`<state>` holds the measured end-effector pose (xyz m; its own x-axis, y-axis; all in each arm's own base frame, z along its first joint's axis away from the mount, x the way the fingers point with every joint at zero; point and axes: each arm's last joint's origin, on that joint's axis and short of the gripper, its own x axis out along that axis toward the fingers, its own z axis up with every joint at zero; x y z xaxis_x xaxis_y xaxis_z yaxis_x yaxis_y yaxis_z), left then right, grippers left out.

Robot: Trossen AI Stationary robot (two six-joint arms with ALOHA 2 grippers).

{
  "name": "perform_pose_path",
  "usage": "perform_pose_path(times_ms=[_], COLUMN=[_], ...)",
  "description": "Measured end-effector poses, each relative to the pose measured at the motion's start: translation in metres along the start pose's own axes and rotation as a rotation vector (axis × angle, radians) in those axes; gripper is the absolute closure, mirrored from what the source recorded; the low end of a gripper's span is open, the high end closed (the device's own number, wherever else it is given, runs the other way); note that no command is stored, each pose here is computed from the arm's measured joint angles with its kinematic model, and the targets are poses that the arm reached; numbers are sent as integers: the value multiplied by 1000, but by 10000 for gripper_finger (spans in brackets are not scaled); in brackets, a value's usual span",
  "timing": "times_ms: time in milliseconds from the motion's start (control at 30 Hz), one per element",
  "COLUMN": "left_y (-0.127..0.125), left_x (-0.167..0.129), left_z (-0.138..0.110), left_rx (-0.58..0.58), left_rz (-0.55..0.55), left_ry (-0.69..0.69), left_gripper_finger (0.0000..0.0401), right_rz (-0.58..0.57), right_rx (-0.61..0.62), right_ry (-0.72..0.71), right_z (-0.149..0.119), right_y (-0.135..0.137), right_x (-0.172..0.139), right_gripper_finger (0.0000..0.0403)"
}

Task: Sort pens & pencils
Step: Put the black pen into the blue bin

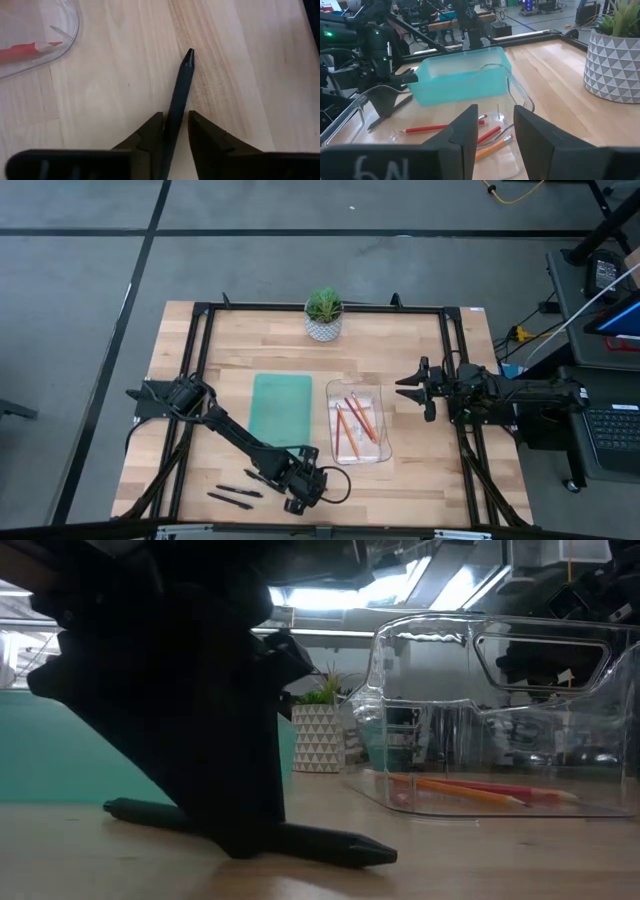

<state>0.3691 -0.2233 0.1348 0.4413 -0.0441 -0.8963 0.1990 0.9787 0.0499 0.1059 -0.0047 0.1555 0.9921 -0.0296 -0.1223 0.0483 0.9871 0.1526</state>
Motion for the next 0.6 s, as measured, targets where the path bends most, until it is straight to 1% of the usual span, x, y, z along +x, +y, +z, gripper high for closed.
perform_pose_path(times_ms=[300, 500, 600], left_y=[1, 3, 4], left_x=[0, -4, -16], left_z=[0, 3, 14], left_rx=[2, 0, 3], left_rz=[23, 53, 96], left_ry=[-1, -5, 1], left_gripper_finger=[382, 385, 385], right_rz=[0, 0, 0], right_rx=[0, 1, 1], right_ry=[0, 0, 0], right_z=[0, 0, 0], right_y=[0, 0, 0], right_x=[0, 0, 0], right_gripper_finger=[276, 276, 276])
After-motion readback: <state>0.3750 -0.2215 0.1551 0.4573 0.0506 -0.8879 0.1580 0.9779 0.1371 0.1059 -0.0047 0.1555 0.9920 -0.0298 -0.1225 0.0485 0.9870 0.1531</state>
